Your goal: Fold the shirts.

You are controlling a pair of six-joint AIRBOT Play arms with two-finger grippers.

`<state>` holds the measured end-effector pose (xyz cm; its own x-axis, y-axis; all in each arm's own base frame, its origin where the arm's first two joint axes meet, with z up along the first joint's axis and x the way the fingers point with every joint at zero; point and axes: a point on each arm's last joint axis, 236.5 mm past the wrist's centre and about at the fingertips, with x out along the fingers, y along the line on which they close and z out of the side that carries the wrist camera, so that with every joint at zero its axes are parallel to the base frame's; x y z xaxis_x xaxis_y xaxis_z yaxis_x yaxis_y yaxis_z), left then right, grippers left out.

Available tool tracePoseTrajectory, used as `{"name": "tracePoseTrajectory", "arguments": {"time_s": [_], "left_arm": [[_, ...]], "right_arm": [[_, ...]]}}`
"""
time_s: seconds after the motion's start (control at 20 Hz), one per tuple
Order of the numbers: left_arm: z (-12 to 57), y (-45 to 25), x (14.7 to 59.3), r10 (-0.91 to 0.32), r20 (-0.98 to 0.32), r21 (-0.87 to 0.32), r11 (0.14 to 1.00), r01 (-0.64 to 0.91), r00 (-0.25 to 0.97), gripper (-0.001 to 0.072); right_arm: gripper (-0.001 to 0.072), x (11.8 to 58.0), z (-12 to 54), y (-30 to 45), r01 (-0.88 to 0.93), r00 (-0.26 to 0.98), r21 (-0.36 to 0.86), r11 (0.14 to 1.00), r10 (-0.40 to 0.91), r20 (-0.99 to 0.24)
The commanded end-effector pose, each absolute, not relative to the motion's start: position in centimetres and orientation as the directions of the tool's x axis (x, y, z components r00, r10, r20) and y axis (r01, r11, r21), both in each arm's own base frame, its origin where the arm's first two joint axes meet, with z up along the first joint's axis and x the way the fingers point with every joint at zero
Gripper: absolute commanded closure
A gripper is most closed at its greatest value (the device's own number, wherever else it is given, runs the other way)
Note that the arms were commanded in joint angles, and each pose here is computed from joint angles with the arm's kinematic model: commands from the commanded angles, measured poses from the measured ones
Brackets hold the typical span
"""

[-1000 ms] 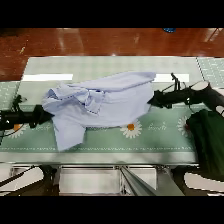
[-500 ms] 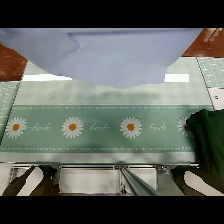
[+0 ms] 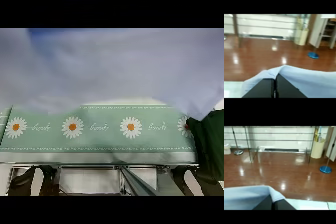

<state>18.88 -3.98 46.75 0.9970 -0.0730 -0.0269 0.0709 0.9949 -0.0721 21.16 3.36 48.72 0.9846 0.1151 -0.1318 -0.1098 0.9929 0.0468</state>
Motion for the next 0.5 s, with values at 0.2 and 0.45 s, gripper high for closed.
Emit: {"name": "tracePoseTrajectory", "arguments": {"time_s": [0.2, 0.45], "left_arm": [[45.9, 0.9, 9.4, 0.141, 0.009, -0.049, 0.989, -0.141, 0.99, 0.0689], [39.6, 1.5, 17.0, 0.101, -0.247, -0.071, 0.99, -0.122, 0.964, 0.0688]], "right_arm": [[0.0691, 15.9, 43.3, 2.7, -0.05, 0.939, 0.052, 0.997, 0.065, -0.338], [0.0692, 20.6, 35.1, 3.4, -0.083, 0.822, 0.152, 0.985, 0.153, -0.548]]}}
